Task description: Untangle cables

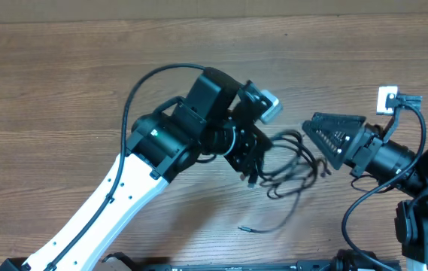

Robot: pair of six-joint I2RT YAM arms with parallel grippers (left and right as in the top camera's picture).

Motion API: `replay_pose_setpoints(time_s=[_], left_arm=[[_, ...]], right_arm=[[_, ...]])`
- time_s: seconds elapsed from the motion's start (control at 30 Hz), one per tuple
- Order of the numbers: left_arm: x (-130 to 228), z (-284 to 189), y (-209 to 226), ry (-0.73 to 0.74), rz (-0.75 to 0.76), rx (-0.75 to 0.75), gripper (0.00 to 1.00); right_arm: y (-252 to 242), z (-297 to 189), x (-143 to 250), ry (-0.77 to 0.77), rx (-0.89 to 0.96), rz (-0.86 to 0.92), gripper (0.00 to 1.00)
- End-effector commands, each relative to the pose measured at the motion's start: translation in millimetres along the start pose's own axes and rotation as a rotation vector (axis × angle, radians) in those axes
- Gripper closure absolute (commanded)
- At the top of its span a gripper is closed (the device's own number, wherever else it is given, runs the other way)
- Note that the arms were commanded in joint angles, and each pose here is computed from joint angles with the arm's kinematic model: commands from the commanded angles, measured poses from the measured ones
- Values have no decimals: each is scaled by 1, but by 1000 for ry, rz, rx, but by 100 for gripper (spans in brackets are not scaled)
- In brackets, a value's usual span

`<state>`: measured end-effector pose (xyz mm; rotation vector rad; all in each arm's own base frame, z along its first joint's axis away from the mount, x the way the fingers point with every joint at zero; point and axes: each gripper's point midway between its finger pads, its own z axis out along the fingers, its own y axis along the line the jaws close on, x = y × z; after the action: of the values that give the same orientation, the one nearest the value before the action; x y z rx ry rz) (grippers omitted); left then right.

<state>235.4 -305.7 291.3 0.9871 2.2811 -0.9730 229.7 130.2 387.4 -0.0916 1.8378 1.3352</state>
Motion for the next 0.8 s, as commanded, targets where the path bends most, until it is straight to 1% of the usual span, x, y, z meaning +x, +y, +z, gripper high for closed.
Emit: replay_pose_setpoints(time_s=[0.0,0.07,0.1,0.17,0.27,0.37,0.47,0.5,0.57,0.7,0.73,0.77], left_arm=[[-16,-12,23,-63,-69,-120,96],[-21,-14,27,-83,-75,-126,96],[-22,-16,29,-90,-76,-129,96],[-26,-17,32,-107,-73,-138,96],[-35,-19,33,-136,17,-144,96],[-42,-20,32,-160,57,-145,96],[-53,-22,30,-201,112,-146,96],[-59,-23,29,-225,157,-149,96],[-66,-25,28,-248,201,-152,96],[-69,-25,26,-262,231,-150,96],[-69,-25,26,-261,239,-151,96],[-69,-25,26,-261,239,-150,96]], right_arm=[[-23,-4,-8,-79,132,135,10],[-41,-7,-4,-99,214,226,2],[-49,-9,-2,-108,248,272,0],[-55,-10,3,-110,277,339,0],[-49,-8,7,-78,244,346,0],[-43,-7,12,-46,212,353,0],[-46,-7,20,-30,224,460,0],[-46,-7,21,-31,226,498,0],[-46,-8,21,-39,226,564,0],[-48,-7,21,-52,227,692,0],[-49,-6,20,-58,229,738,2],[-51,-6,20,-63,233,775,5]])
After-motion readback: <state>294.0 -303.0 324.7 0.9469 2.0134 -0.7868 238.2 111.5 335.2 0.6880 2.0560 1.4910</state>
